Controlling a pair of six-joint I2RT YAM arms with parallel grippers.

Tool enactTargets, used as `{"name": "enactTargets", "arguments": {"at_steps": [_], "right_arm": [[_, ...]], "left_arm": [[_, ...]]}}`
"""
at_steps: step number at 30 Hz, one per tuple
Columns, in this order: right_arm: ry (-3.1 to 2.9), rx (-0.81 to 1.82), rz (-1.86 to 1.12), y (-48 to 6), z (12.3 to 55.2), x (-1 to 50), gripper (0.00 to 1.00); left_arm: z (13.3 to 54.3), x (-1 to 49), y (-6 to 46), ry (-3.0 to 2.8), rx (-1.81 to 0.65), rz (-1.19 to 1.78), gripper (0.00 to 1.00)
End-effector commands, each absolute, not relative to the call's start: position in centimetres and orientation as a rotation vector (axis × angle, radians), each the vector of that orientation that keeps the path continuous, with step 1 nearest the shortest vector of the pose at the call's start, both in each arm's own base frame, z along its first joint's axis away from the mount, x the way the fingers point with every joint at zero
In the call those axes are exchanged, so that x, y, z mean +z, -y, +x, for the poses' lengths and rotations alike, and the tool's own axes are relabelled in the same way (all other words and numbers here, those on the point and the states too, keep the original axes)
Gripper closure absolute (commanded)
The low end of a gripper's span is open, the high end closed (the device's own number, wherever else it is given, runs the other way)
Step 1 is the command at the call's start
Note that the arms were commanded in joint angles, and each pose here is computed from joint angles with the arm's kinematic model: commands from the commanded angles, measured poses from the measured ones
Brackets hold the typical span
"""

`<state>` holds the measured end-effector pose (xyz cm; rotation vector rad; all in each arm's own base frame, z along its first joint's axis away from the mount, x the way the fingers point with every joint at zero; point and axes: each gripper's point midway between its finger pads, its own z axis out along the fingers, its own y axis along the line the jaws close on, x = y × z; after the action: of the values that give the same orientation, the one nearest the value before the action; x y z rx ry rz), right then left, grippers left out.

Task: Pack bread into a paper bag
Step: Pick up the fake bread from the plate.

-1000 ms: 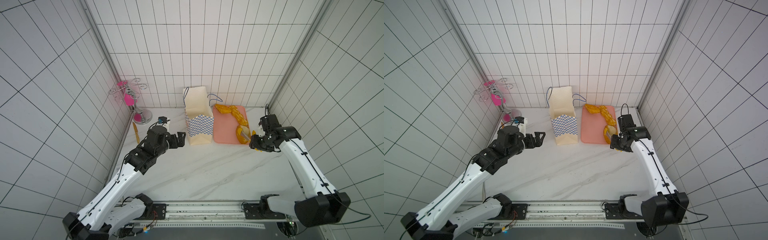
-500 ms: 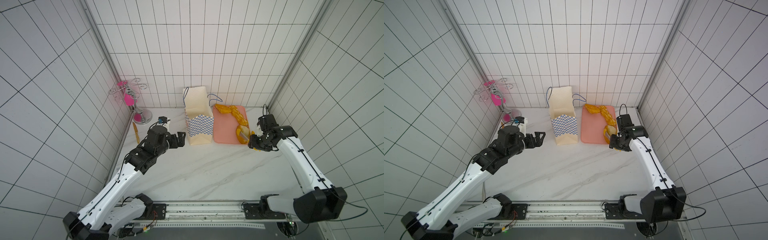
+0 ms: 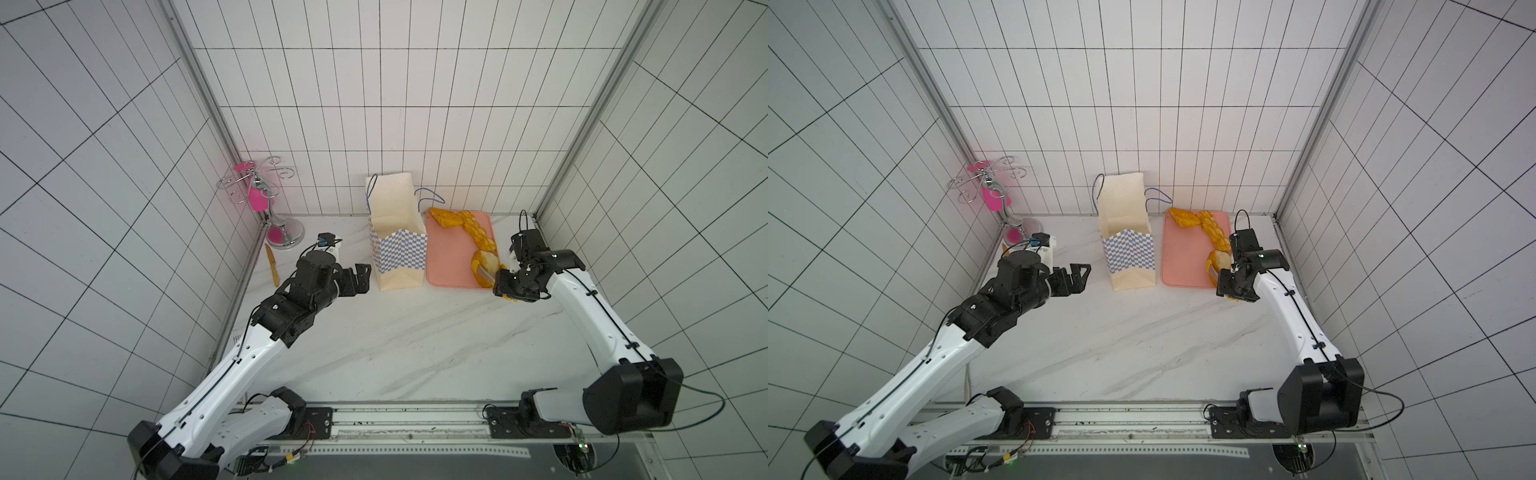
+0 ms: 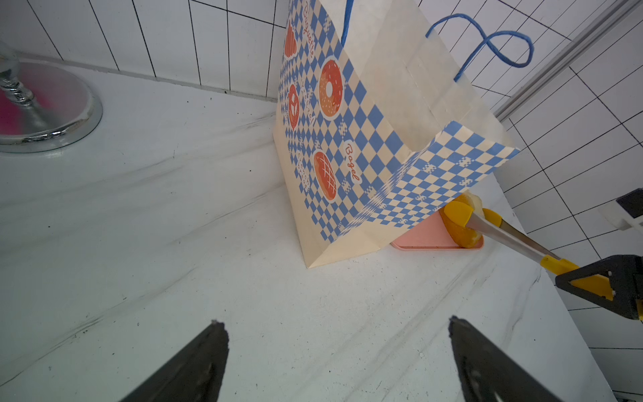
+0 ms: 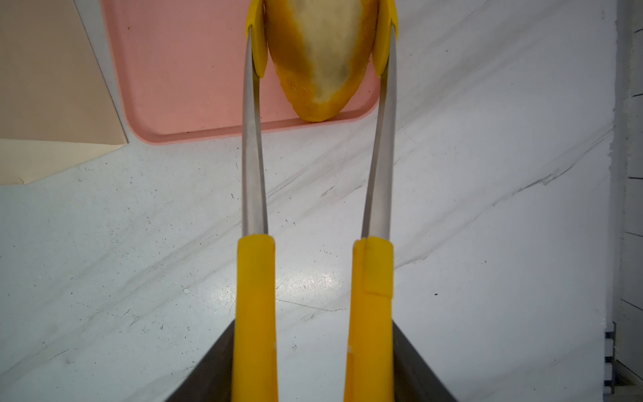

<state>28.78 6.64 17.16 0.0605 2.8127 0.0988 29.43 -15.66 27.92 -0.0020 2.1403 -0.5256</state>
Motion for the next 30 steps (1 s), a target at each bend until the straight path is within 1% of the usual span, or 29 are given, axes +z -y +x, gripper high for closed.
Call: {"name": "enactTargets", "arguments": {"at_steps": [1, 4, 8, 16, 26, 30], "right_arm": [[-2.828, 0.103, 0.041, -6.8, 29.0, 16.0, 0.45], [-2.823, 0.11, 0.043, -6.8, 29.3, 16.0, 0.55], [-2.792, 0.114, 0.052, -6.8, 29.9, 17.0, 0.61], [-2.663, 0.163, 0.048, -7.3, 32.0, 21.5, 0.63], [-2.47, 0.261, 0.011, -8.6, 34.6, 29.8, 0.63], [-2.372, 0.348, -0.054, -9.9, 35.1, 33.6, 0.63]], "left_arm": [[29.6, 28.4, 15.9, -2.124, -0.523, 0.015, 0.01], [29.6, 28.5, 15.9, -2.122, -0.527, 0.013, 0.01], [29.6, 28.7, 16.0, -2.118, -0.539, 0.009, 0.01], [29.4, 28.3, 15.8, -2.14, -0.526, 0.002, 0.01], [29.5, 28.1, 16.1, -2.146, -0.536, -0.001, 0.01], [29.6, 27.8, 16.1, -2.156, -0.535, 0.0, 0.01]]}}
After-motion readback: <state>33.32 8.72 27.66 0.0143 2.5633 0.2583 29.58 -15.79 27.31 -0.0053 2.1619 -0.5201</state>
